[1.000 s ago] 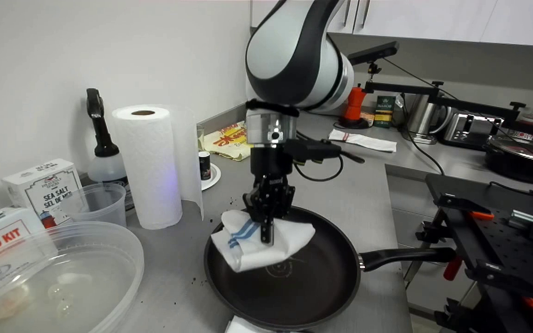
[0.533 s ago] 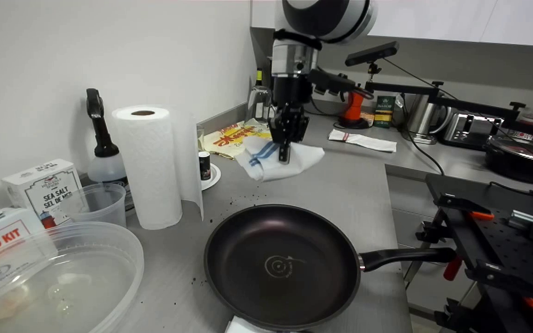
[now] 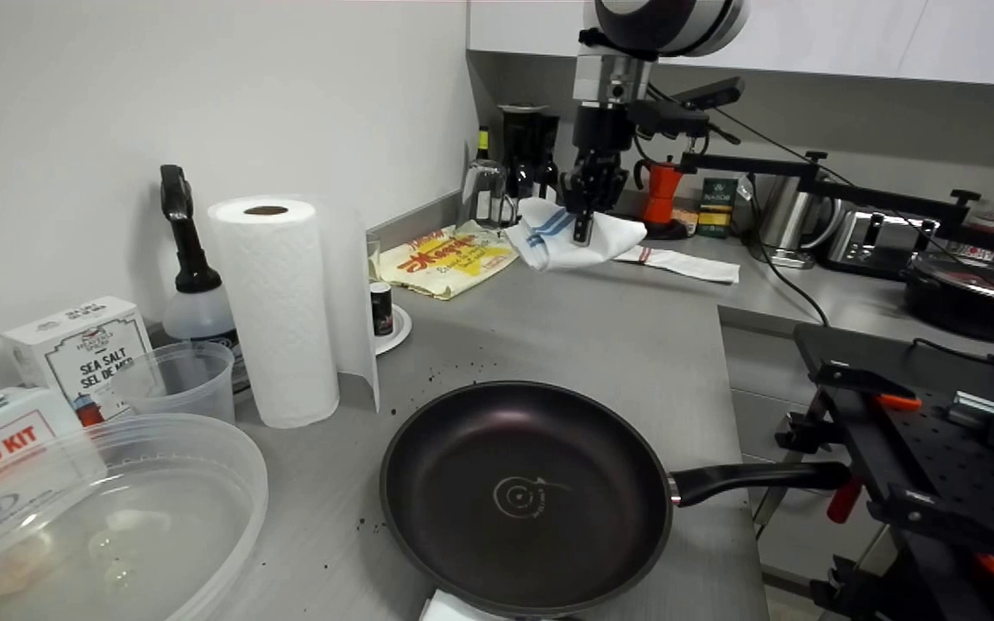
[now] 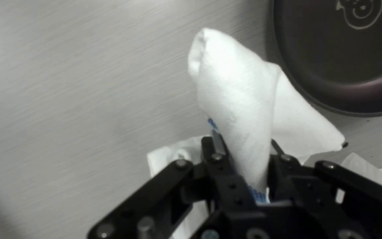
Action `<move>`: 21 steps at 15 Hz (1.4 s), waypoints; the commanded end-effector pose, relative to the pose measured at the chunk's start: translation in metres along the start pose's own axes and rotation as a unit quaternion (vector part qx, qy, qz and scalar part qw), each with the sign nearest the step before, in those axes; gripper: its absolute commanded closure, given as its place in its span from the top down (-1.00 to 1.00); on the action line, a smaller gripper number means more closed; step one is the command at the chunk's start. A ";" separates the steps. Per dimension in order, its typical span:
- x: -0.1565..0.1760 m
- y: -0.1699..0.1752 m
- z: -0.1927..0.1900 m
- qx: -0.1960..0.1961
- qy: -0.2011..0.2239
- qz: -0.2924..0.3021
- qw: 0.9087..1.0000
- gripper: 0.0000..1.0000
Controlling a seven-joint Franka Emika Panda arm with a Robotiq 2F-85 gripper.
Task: Use the towel to partially wipe the pan
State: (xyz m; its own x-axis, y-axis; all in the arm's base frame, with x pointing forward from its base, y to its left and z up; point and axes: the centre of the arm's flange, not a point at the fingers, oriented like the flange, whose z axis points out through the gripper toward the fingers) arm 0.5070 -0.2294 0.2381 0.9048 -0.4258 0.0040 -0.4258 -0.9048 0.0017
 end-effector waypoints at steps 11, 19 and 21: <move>0.009 0.041 0.131 -0.020 -0.010 0.065 0.998 -0.87; 0.005 0.006 0.219 -0.018 -0.009 0.067 0.998 -0.87; -0.001 -0.002 0.241 -0.018 -0.012 0.067 0.997 -0.87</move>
State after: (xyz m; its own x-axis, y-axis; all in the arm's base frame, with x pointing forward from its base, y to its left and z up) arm 0.4982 -0.2365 0.0302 0.8489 -0.5276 -0.0333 -0.5261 -0.8493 0.0448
